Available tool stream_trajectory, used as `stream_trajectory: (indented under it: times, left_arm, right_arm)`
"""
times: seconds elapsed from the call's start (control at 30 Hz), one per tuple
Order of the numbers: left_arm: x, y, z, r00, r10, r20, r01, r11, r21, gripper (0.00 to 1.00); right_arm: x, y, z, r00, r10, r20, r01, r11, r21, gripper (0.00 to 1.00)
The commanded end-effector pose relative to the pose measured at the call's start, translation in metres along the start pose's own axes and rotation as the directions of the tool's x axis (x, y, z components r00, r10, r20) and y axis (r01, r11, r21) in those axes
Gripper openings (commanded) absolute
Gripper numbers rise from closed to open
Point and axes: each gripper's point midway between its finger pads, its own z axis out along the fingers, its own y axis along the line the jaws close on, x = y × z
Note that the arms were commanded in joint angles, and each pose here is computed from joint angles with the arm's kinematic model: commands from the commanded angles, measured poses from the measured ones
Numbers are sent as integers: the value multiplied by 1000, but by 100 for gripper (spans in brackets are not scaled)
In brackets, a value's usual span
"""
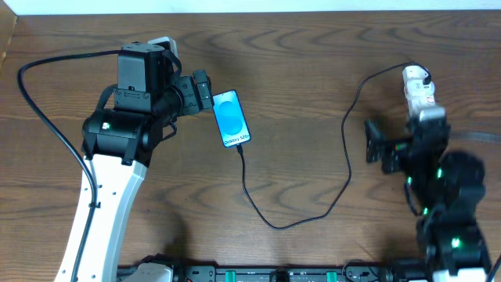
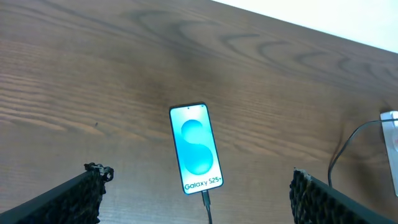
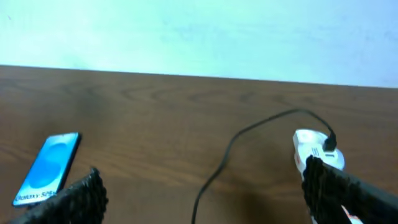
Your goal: Plug charger to phone and switch on socket
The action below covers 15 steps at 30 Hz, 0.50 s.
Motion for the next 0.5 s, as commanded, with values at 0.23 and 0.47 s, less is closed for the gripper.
stream_trajectory:
  times: [0.23,0.47]
  left_arm:
    - [-2,1,-2,1000,13,9,-13,1000,-9,95]
    - [-2,1,-2,1000,13,9,-13,1000,-9,95]
  right_arm:
    - [58,4,-24,992,-26,127,26,1000,3,99]
    - [79,8,-24,986,-33,161,34,999,-5,99]
